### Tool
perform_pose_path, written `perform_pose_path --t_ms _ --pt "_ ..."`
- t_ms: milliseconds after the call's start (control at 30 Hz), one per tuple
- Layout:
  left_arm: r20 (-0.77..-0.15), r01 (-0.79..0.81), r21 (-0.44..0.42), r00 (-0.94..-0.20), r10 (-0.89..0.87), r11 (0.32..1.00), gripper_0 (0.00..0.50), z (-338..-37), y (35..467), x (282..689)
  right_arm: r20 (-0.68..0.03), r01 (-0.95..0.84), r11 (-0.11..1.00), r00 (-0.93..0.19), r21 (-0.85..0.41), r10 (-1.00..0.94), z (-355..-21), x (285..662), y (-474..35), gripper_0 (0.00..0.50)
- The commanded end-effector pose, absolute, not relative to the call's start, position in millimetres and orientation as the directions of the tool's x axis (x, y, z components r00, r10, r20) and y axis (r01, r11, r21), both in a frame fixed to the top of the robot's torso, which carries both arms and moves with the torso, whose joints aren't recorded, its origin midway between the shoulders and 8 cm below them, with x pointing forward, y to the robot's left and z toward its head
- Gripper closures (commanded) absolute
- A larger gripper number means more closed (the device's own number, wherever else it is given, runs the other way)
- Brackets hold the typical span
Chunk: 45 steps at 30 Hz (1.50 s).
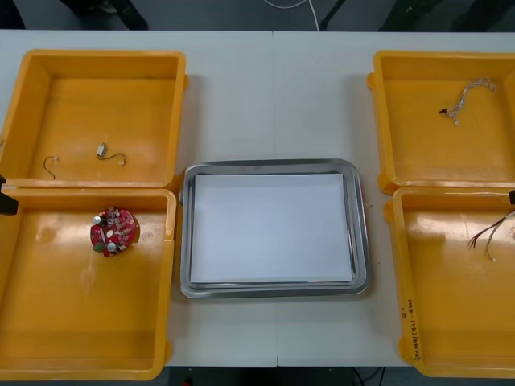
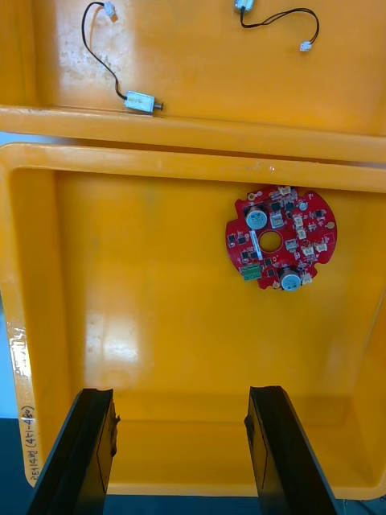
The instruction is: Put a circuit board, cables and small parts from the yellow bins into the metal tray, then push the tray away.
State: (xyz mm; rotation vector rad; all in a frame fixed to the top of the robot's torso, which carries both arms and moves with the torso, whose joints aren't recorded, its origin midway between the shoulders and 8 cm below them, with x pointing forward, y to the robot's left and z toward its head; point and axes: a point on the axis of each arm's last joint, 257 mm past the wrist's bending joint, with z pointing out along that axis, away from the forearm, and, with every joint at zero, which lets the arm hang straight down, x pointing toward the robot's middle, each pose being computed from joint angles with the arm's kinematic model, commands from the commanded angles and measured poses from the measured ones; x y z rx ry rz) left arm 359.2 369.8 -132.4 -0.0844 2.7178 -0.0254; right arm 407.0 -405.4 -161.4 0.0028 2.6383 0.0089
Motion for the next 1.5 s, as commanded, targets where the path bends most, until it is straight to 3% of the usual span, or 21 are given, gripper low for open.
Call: perform_pose_path --t_ms 33,1500 --pt "-0.428 0.010 0.052 -0.903 0.031 0.999 0.022 -118.2 383.0 355.8 -0.486 0.035 0.999 -0.874 -0.022 0.020 -151.2 402.8 -420.9 0.000" --pt "-0.428 0.010 0.052 -0.903 0.031 0.999 0.023 -118.2 383.0 355.8 -0.486 0.035 0.999 -0.874 -0.022 0.020 -151.2 402.8 -420.9 0.000"
